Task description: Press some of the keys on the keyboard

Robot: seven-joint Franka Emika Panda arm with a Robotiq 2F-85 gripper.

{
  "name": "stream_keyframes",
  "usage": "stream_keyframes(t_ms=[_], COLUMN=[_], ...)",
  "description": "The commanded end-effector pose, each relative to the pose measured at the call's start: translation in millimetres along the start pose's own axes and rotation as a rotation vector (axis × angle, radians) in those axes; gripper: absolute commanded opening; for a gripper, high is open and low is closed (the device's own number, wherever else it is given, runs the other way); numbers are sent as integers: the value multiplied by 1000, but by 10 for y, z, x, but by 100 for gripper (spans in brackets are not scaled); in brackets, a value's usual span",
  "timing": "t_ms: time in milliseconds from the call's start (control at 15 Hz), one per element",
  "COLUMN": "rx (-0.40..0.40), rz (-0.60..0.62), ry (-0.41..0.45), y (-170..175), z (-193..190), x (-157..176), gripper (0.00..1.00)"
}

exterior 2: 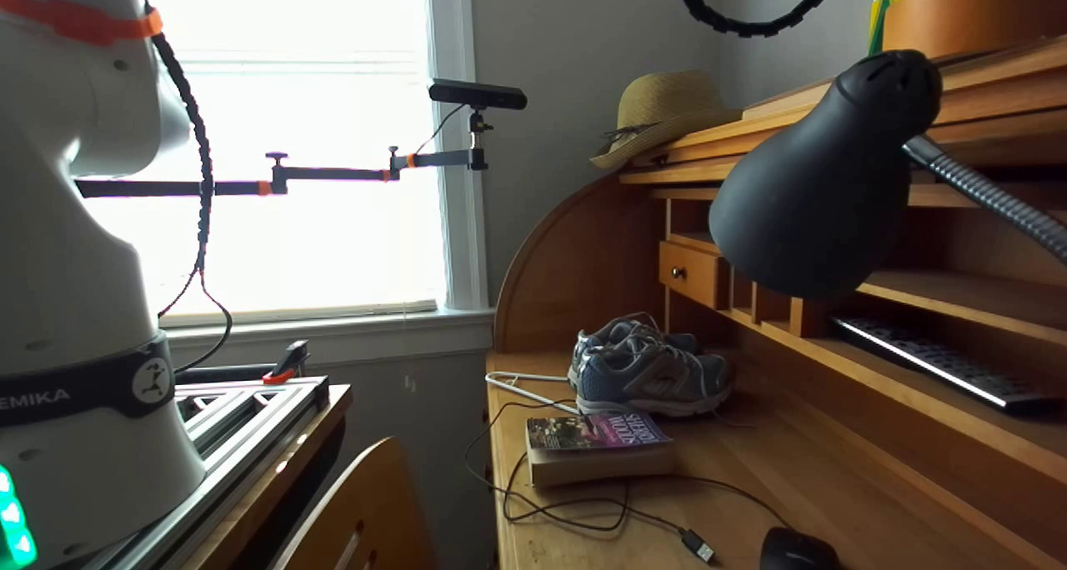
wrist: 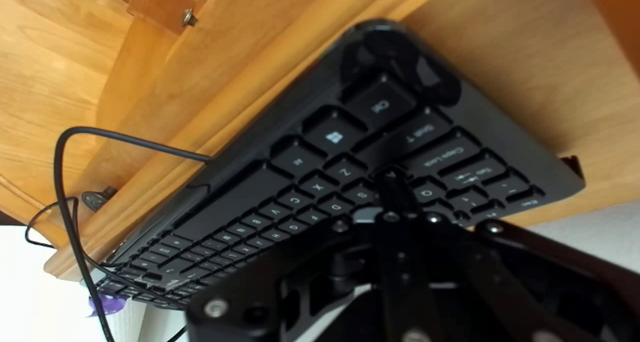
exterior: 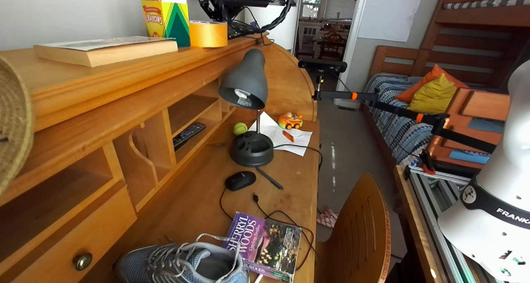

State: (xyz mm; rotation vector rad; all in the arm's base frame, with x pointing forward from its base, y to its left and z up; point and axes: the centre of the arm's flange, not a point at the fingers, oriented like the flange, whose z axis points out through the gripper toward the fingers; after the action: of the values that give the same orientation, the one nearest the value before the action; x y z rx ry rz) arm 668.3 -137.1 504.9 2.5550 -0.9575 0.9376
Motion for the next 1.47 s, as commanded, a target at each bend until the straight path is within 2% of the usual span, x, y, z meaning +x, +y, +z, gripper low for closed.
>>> stream_keyframes(t_ms=[0,1400], rx=[-18,-24], rz=[-12,-23], ry=[-24,-30], y=[-3,13], z=[98,131], x=[-101,-137], gripper=[0,0])
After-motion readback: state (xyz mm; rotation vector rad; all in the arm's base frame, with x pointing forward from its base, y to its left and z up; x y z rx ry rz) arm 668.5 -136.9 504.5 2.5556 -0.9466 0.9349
